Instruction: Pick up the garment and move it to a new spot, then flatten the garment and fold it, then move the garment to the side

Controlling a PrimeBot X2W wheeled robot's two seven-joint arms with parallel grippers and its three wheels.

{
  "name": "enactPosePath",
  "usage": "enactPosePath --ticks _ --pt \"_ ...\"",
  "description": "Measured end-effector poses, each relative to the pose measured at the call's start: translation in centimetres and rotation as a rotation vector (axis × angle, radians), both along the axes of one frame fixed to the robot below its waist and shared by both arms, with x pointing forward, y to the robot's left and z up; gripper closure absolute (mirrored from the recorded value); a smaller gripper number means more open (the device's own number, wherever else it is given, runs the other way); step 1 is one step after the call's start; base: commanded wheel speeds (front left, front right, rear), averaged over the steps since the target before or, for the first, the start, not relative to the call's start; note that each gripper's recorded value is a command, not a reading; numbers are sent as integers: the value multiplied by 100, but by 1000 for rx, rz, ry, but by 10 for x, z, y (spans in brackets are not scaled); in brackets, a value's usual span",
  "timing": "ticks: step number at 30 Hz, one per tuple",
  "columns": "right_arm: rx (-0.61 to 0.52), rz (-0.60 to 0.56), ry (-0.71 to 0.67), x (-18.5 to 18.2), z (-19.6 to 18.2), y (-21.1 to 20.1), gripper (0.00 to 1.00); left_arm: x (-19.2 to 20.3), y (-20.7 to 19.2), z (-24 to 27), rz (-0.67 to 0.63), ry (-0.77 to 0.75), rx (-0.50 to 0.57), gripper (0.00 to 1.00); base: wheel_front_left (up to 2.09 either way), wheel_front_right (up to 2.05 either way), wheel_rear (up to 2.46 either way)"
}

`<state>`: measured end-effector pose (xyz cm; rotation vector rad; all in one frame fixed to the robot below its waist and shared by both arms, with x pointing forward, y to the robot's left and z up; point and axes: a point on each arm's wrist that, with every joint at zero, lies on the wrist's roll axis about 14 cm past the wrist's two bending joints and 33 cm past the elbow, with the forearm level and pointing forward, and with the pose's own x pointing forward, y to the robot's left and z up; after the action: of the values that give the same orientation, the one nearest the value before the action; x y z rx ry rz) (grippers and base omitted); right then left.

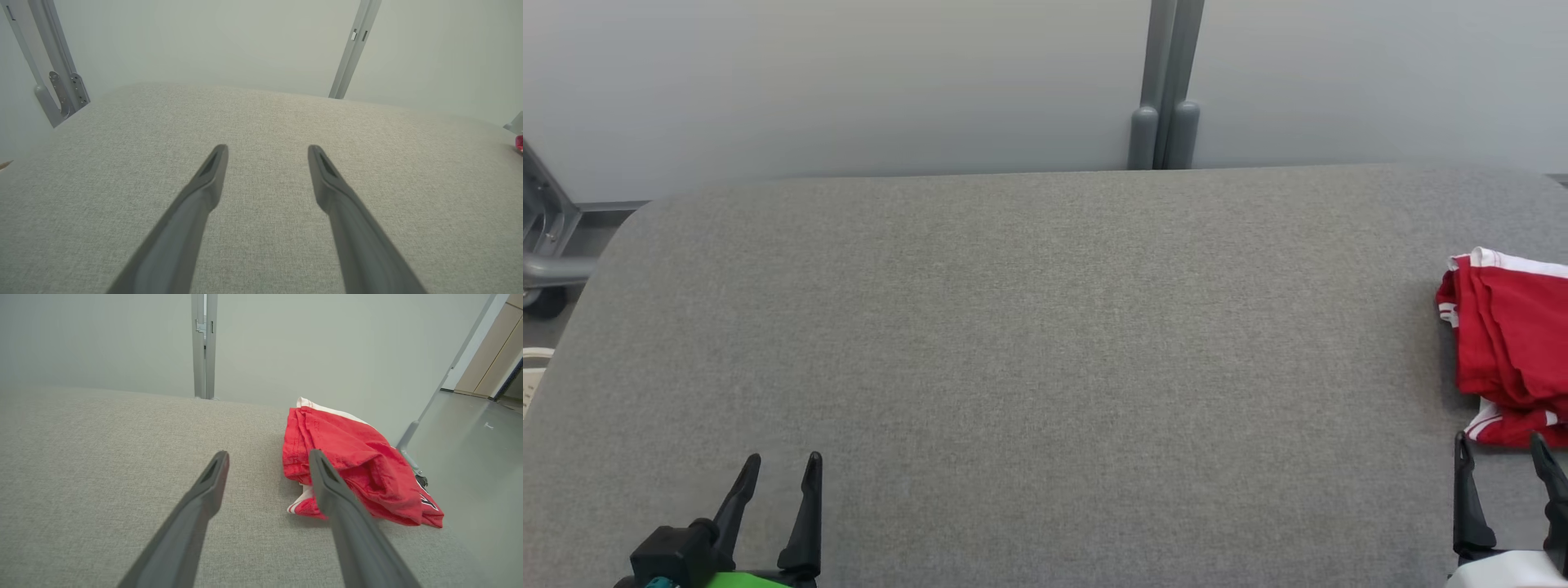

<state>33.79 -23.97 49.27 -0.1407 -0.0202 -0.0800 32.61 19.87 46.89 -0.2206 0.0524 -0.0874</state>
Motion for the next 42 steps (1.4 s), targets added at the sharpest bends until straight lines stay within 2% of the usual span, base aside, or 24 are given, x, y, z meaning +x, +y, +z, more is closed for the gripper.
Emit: enactPosePath --ticks 15,23,27,42 --pt "-14 -90 17 -21 -4 -27 0 11 -19 -3 -59 7 -6 0 0 0 0" --pt "-16 -57 13 -16 -4 -17 0 10 -20 -3 -66 10 -4 0 0 0 0" --pt "-9 -6 17 -12 -5 1 0 9 -18 -3 -59 9 -5 0 0 0 0" --pt "0 7 36 -12 -12 6 0 5 -19 -10 -58 34 -10 0 0 0 0"
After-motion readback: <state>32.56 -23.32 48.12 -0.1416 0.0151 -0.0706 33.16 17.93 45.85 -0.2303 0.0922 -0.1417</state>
